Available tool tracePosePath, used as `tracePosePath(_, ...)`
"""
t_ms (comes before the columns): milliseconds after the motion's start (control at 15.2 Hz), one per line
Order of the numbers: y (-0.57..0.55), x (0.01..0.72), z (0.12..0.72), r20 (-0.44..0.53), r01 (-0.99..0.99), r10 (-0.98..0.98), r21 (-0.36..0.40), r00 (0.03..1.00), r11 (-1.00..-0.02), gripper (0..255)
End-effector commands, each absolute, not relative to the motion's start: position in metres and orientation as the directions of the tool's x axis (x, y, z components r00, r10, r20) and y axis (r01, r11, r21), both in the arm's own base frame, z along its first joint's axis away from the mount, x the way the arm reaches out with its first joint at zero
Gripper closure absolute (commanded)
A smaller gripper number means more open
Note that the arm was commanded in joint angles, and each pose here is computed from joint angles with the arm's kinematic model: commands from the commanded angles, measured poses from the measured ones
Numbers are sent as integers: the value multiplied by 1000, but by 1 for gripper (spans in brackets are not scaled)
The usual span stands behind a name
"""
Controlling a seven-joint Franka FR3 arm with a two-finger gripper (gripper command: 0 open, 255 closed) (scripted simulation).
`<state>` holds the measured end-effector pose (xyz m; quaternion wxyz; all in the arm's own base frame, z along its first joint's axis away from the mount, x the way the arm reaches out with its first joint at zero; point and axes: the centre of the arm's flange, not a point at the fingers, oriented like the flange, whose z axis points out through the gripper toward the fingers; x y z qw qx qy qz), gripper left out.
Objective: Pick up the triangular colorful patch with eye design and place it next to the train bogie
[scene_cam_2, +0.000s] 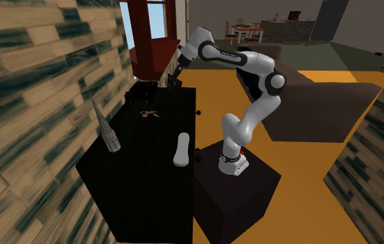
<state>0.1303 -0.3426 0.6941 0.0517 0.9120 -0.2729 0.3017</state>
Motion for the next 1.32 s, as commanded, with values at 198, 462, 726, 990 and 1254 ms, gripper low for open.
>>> tracePosePath(198, -343, 130, 668, 579, -529, -466, -70, 669, -846, 255)
tracePosePath(462, -343, 130, 647, 579, -529, -466, -70, 669, -846, 255)
tracePosePath(726, -343, 130, 626, 579, -529, -466, -70, 669, -846, 255)
tracePosePath(990, -343, 130, 605, 579, -529, -466, -70, 669, -846, 255)
tracePosePath(1254, -343, 130, 584, 579, -529, -466, -70, 669, -846, 255)
